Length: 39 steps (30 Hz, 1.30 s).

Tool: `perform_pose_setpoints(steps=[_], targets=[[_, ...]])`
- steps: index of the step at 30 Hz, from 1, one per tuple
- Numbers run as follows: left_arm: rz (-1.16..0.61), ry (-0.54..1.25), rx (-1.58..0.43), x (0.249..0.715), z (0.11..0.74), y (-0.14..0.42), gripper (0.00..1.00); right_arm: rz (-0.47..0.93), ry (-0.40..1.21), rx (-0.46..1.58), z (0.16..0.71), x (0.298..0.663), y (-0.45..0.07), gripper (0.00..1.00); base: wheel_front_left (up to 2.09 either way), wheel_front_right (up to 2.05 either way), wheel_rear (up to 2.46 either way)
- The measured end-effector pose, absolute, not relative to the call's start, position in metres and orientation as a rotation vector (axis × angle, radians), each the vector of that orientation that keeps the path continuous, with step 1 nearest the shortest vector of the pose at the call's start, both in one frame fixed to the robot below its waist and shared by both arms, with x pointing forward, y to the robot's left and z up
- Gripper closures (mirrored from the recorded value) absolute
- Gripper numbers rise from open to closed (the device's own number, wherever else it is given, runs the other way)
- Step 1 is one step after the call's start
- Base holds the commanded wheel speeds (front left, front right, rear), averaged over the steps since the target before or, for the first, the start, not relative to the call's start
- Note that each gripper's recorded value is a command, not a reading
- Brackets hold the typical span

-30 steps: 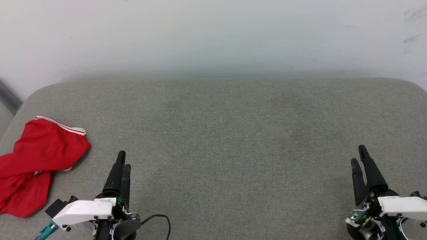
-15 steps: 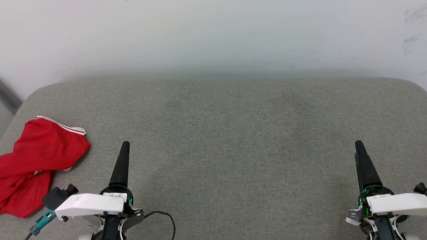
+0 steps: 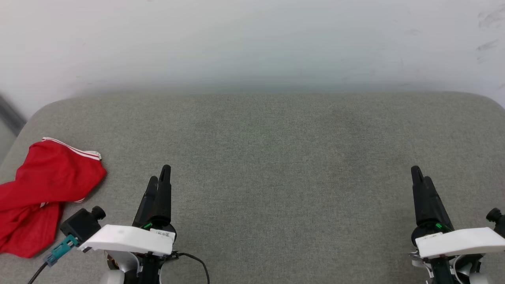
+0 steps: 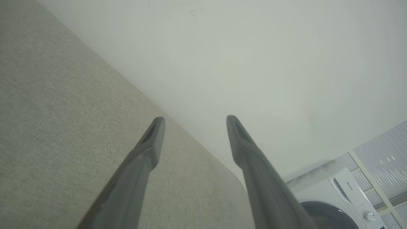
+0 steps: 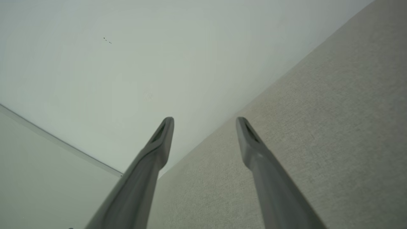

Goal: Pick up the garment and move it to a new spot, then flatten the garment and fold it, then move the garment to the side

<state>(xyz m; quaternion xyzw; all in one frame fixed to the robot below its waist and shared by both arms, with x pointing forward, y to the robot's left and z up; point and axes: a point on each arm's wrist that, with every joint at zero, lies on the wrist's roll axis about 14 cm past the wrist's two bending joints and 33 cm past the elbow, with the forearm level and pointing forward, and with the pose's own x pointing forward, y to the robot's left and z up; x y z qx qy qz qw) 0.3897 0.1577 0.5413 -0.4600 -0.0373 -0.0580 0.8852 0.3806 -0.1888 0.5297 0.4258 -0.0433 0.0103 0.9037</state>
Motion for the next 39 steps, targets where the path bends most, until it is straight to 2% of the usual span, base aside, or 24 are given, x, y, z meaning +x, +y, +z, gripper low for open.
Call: perform_pose_setpoints(steps=[20,39], targets=[[-0.143,-0.104,-0.600,0.390,0.542,0.153,0.00,0.063,-0.075,0.517,0.533,0.378,-0.179,0.00,0.00,0.00,0.00],[-0.152,-0.145,-0.359,0.389,0.546,0.151,0.00,0.084,-0.080,0.323,0.537,0.375,-0.174,0.00,0.00,0.00,0.00]])
